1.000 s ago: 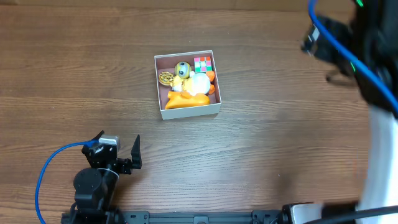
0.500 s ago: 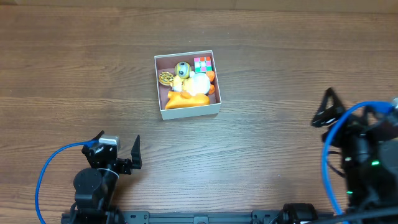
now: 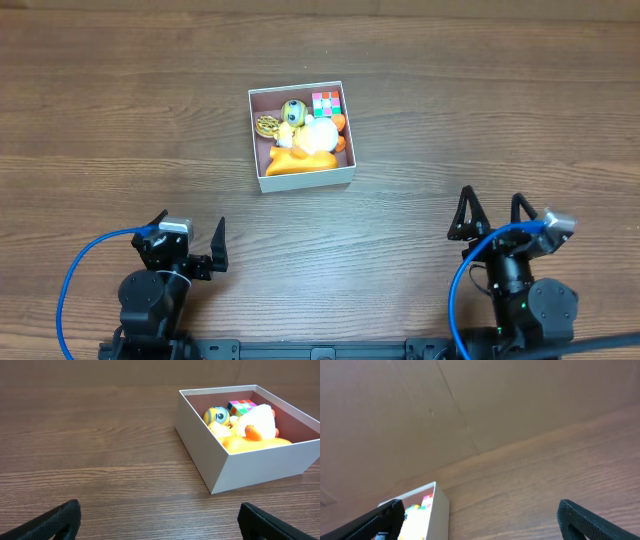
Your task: Pack container
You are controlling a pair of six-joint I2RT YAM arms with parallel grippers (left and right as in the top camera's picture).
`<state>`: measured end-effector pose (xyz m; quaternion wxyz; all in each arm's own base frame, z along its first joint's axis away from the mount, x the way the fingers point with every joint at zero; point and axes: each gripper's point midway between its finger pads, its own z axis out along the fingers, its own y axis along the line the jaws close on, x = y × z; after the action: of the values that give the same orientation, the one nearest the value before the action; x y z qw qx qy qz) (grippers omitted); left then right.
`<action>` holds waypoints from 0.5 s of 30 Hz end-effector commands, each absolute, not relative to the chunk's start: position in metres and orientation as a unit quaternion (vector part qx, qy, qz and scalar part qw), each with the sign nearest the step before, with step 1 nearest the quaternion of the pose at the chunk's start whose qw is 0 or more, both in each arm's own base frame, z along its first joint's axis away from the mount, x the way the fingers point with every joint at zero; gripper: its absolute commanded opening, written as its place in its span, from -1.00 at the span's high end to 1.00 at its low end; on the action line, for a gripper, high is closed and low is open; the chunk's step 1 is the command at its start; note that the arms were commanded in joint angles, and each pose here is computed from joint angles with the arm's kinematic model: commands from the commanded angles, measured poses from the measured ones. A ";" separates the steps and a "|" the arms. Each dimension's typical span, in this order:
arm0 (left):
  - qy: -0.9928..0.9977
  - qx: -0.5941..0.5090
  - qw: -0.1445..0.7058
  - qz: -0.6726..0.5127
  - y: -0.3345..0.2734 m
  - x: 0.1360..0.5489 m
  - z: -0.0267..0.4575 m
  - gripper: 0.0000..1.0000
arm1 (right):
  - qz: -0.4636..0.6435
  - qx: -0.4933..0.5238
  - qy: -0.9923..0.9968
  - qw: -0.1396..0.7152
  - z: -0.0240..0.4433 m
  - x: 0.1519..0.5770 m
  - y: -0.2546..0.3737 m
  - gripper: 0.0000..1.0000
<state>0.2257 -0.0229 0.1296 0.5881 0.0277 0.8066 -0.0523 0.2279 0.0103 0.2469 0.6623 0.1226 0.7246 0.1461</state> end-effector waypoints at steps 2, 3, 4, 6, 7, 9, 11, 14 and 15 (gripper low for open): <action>0.804 0.019 0.592 -0.053 -0.021 0.226 0.130 -1.00 | 0.143 0.121 0.704 0.685 0.244 0.220 0.008 -1.00; 0.804 0.019 0.592 -0.053 -0.021 0.226 0.130 -1.00 | 0.142 0.123 0.701 0.688 0.242 0.220 0.007 -1.00; 0.804 0.019 0.592 -0.053 -0.021 0.226 0.130 -1.00 | 0.143 0.123 0.697 0.692 0.242 0.219 0.007 -1.00; 0.804 0.019 0.592 -0.053 -0.021 0.226 0.130 -1.00 | 0.143 0.122 0.694 0.695 0.240 0.222 0.007 -1.00; 0.804 0.019 0.592 -0.053 -0.021 0.226 0.130 -1.00 | 0.144 0.122 0.692 0.697 0.239 0.223 0.007 -1.00; 0.804 0.019 0.592 -0.053 -0.021 0.226 0.130 -1.00 | 0.145 0.121 0.686 0.702 0.236 0.227 0.007 -1.00; 0.804 0.019 0.592 -0.053 -0.021 0.226 0.130 -1.00 | 0.145 0.121 0.688 0.700 0.228 0.230 0.007 -1.00; 0.804 0.019 0.592 -0.053 -0.021 0.226 0.130 -1.00 | 0.143 0.122 0.697 0.692 0.216 0.232 0.007 -1.00; 0.804 0.019 0.592 -0.053 -0.021 0.226 0.130 -1.00 | 0.142 0.123 0.701 0.688 0.210 0.234 0.007 -1.00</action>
<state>0.2257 -0.0229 0.1296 0.5881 0.0277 0.8066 -0.0523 0.2318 0.0089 0.2189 0.6893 0.1210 0.6988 0.1484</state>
